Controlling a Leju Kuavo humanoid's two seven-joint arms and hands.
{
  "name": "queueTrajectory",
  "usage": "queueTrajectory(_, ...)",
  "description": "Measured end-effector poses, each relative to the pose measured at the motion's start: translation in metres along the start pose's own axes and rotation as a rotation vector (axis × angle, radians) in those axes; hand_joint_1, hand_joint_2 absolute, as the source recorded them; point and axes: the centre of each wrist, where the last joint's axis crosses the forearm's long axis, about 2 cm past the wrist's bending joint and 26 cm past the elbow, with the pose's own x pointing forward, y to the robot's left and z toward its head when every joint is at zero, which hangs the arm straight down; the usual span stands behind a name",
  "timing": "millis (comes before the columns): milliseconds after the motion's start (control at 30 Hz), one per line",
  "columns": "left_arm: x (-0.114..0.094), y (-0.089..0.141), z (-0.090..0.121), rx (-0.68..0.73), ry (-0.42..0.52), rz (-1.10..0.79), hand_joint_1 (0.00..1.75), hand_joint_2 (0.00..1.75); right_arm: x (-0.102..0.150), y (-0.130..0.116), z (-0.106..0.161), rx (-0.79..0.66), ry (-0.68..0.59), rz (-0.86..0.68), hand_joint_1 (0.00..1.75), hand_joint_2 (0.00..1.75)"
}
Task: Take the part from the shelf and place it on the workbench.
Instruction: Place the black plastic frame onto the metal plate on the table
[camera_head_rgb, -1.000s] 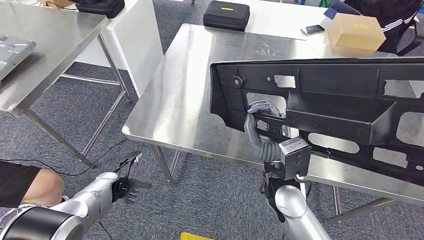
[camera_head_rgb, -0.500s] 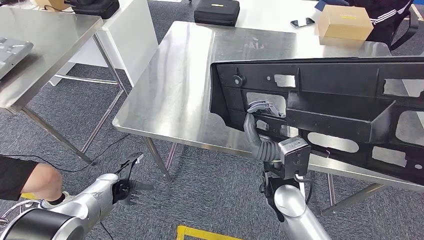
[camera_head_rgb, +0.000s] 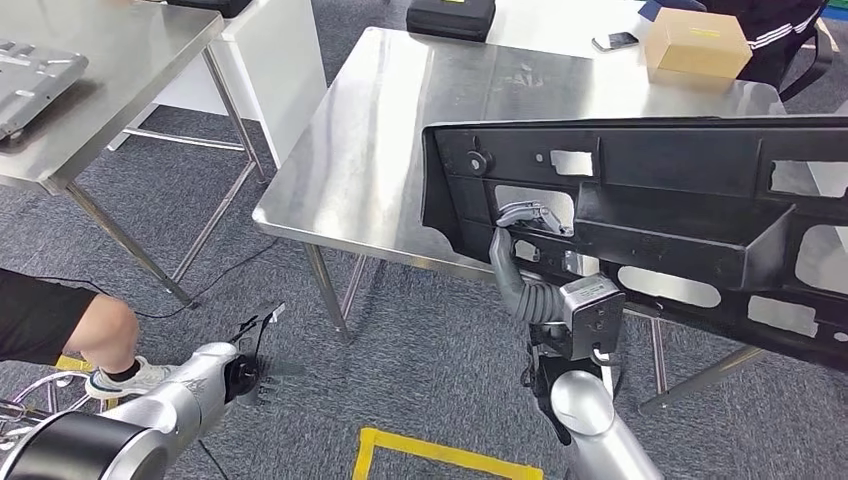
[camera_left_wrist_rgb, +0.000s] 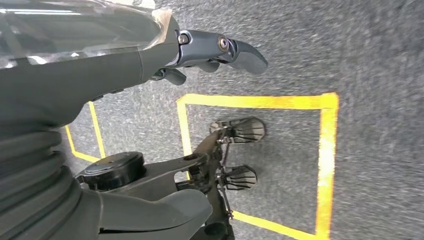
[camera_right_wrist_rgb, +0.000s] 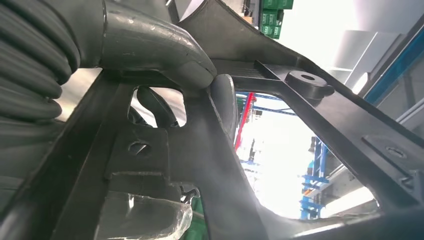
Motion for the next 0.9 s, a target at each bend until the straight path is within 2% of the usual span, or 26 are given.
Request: queueTrajectory(900,0.0015,0.0003,0.0009,0.001,-0.003,0.0,0.0,1.75,0.0006,0.0,-0.0019,0.0,-0.005,0.0,1.75,1.75)
